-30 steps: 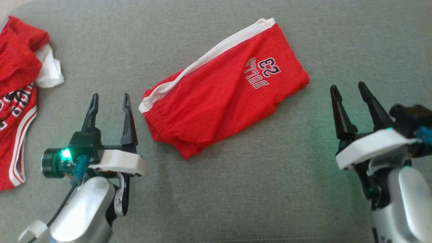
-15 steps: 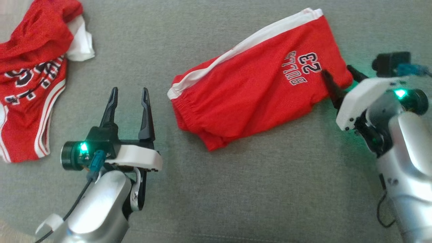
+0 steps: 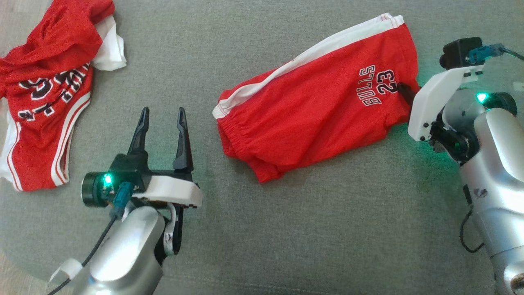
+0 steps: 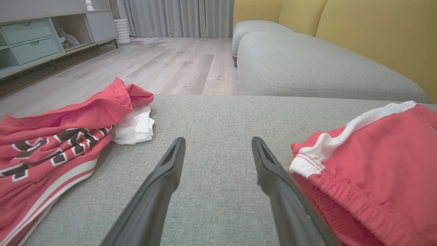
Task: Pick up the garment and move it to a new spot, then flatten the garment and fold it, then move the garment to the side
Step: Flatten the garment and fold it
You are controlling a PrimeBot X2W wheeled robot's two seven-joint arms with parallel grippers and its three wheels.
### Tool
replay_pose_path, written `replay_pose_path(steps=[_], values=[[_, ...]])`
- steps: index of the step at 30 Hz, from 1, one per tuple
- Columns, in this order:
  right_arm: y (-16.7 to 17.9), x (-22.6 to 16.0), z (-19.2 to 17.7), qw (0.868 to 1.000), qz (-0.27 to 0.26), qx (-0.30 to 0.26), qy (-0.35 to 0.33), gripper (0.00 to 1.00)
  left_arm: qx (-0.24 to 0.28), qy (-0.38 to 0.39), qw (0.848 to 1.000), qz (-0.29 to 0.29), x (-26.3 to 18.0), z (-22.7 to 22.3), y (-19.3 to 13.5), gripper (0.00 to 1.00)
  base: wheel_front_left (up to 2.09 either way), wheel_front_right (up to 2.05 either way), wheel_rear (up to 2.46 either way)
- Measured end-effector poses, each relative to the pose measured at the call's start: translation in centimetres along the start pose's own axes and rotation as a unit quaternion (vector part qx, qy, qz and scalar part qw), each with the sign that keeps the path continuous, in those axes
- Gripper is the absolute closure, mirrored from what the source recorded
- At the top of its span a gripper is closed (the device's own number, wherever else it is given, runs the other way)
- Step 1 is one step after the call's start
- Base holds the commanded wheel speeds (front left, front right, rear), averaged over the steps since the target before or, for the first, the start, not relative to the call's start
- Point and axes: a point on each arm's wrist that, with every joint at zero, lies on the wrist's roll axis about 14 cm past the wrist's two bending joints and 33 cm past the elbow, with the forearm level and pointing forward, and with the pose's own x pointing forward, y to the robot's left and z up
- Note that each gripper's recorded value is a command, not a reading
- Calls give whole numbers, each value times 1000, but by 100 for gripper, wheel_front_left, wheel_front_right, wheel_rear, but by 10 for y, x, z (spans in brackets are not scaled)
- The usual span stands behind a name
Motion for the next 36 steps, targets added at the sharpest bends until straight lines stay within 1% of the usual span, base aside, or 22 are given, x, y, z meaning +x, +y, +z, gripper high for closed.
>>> replay_pose_path(steps=[4, 8, 12, 17, 20, 23, 27, 30, 31, 33, 36], values=[[-2, -4, 2, 1000, -2, 13, -19, 100, -4, -3, 1000, -2, 1, 2, -2, 0, 0, 0, 0], [-6, -16, -12, 997, -6, 50, -59, 100, -5, -8, 1000, -5, 2, 6, -5, 0, 0, 0, 0], [-13, -35, -32, 991, -18, 90, -96, 100, -5, -15, 1000, -16, 2, 11, -12, 0, 0, 0, 0], [-24, -61, -57, 981, -43, 140, -126, 100, -2, -22, 999, -29, 4, 17, -19, 0, 0, 0, 0], [-32, -74, -67, 975, -63, 161, -137, 100, -4, -23, 999, -36, 4, 19, -25, 0, 0, 0, 0], [-38, -83, -70, 972, -77, 168, -143, 100, -2, -21, 999, -41, 4, 18, -27, 0, 0, 0, 0], [-38, -88, -65, 972, -80, 163, -149, 100, -1, -19, 999, -45, 3, 18, -29, 0, 0, 0, 0], [-31, -91, -53, 974, -73, 144, -162, 100, 0, -20, 999, -47, 2, 18, -30, 0, 0, 0, 0], [-23, -92, -46, 975, -63, 133, -169, 100, 1, -20, 999, -47, 2, 19, -30, 0, 0, 0, 0], [3, -89, -30, 978, -31, 101, -178, 100, 2, -20, 999, -49, 1, 19, -31, 0, 0, 0, 0], [57, -84, 1, 978, 41, 49, -198, 100, 3, -19, 999, -49, 0, 18, -31, 0, 0, 0, 0]])
